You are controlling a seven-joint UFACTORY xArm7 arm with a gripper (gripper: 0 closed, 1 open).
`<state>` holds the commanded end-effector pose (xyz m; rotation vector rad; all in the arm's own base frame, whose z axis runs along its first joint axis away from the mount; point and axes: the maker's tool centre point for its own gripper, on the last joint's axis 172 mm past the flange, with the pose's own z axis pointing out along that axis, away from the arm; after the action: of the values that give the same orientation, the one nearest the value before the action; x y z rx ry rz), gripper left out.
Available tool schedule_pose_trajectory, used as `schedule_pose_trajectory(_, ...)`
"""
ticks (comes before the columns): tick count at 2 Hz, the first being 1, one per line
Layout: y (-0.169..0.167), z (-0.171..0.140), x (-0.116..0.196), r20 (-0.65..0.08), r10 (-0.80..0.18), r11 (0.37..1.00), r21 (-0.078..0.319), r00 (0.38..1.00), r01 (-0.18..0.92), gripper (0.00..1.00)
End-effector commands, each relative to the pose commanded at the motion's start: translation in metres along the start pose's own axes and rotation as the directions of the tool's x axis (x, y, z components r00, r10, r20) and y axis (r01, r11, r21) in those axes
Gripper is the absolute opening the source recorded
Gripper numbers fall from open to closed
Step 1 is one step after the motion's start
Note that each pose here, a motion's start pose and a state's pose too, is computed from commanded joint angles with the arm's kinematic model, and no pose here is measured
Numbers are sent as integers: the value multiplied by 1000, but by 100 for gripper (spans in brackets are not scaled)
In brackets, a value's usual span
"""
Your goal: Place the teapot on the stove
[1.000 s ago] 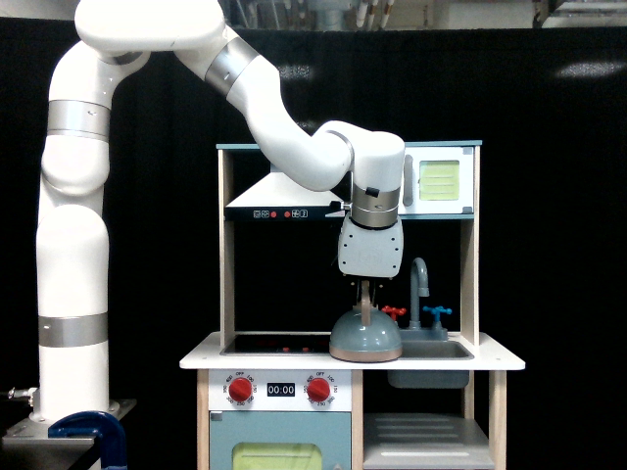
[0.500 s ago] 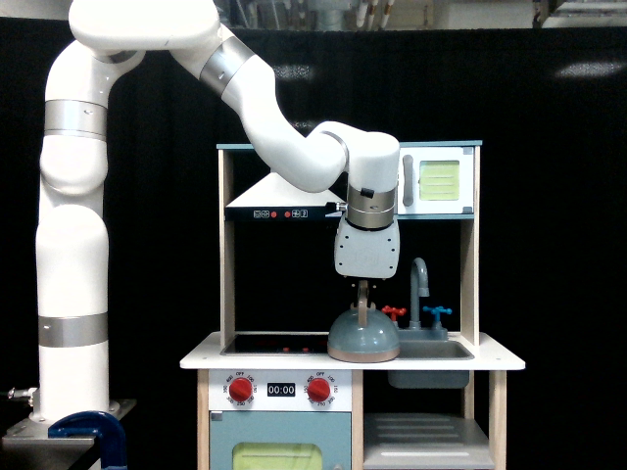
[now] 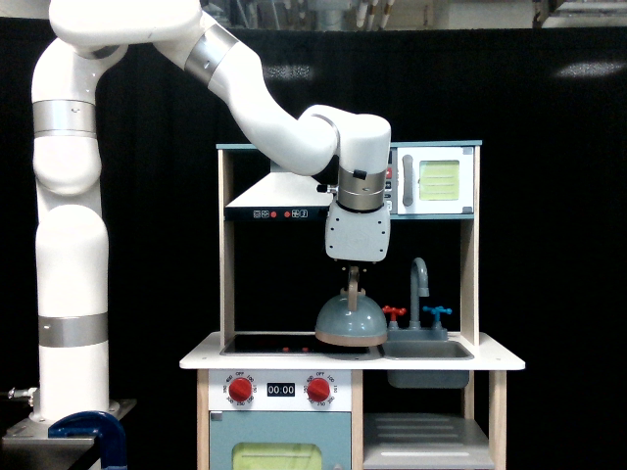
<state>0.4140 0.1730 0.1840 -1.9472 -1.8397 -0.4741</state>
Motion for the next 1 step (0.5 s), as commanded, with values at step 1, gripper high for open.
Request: schedule_pose_trajectory(1,-102,20,21,0,0,1000,0,1000,0,0)
